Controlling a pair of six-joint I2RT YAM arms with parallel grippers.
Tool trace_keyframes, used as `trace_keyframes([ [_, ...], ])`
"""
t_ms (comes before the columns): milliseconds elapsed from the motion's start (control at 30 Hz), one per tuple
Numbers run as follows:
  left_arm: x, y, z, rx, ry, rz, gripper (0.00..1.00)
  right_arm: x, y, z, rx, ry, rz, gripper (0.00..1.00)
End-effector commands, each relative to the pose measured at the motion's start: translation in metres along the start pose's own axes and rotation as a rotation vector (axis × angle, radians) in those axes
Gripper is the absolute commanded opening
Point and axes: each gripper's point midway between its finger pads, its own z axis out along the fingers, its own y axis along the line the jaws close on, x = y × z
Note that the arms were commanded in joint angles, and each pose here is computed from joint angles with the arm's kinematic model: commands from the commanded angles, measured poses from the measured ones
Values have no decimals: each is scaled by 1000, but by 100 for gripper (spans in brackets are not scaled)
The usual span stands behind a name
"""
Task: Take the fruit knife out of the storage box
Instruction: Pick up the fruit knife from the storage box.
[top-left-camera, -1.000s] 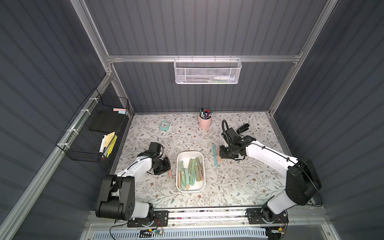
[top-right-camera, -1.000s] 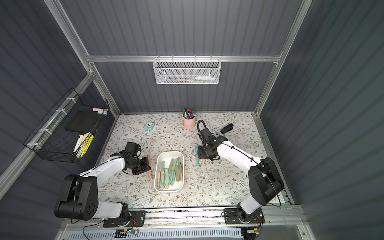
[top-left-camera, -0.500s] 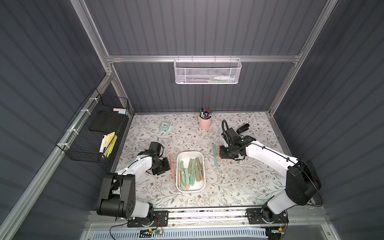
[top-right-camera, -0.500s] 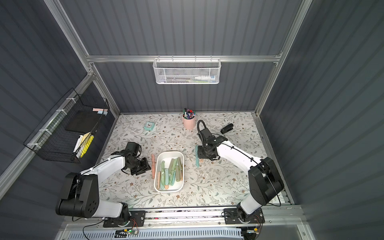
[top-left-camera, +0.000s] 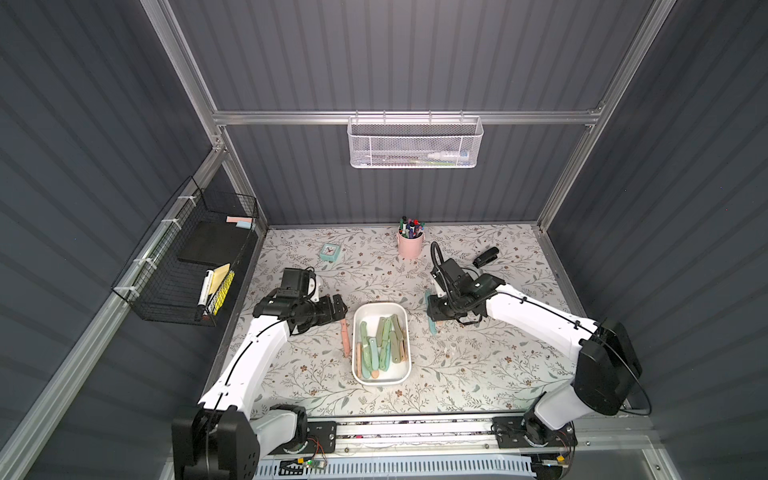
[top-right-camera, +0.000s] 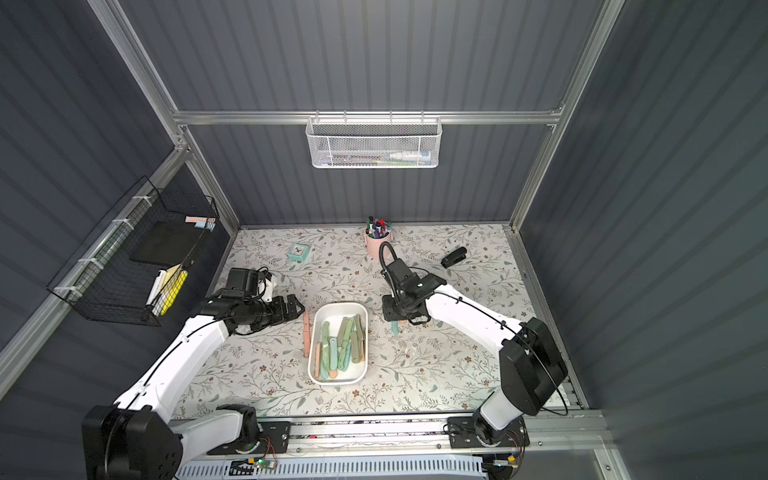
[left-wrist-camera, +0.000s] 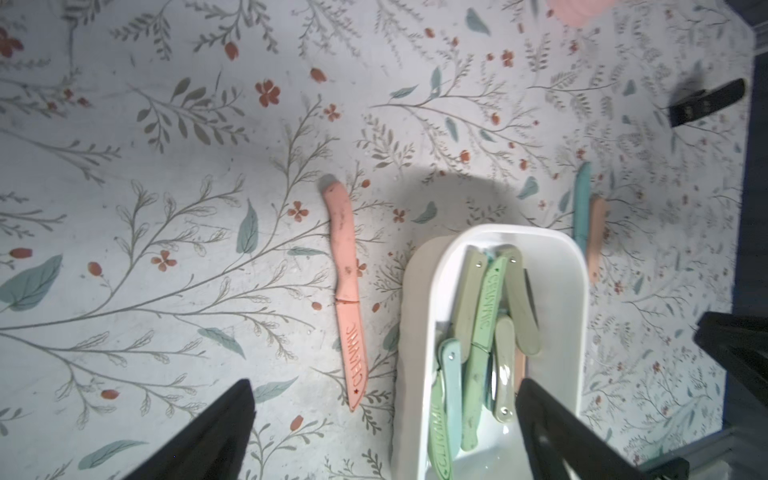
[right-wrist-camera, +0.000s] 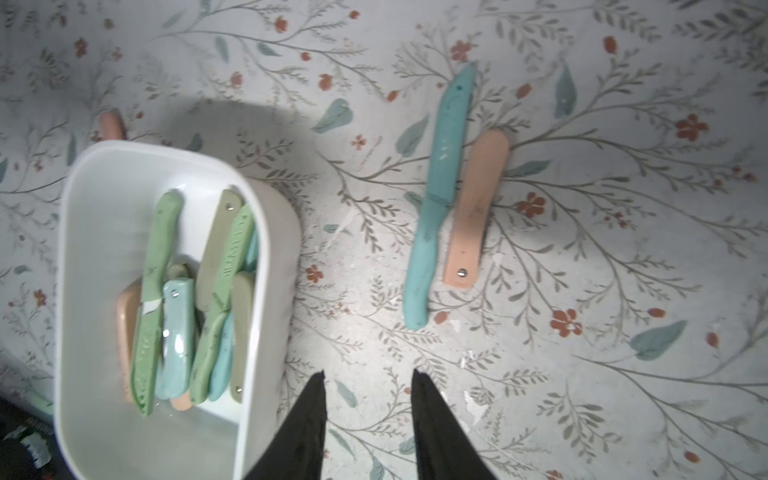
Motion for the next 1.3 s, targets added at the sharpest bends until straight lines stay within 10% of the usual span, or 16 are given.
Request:
trace_keyframes([
  [0, 18, -14, -14, 74, 44, 103, 99, 1, 34, -5, -22, -2, -85, 38],
  [400, 46, -27, -17, -55, 19, 302, 99, 24, 105, 35, -8, 141, -136, 41],
  [1267, 43, -31, -24, -25, -35, 289, 99, 60, 120, 111, -15, 352, -25, 39],
])
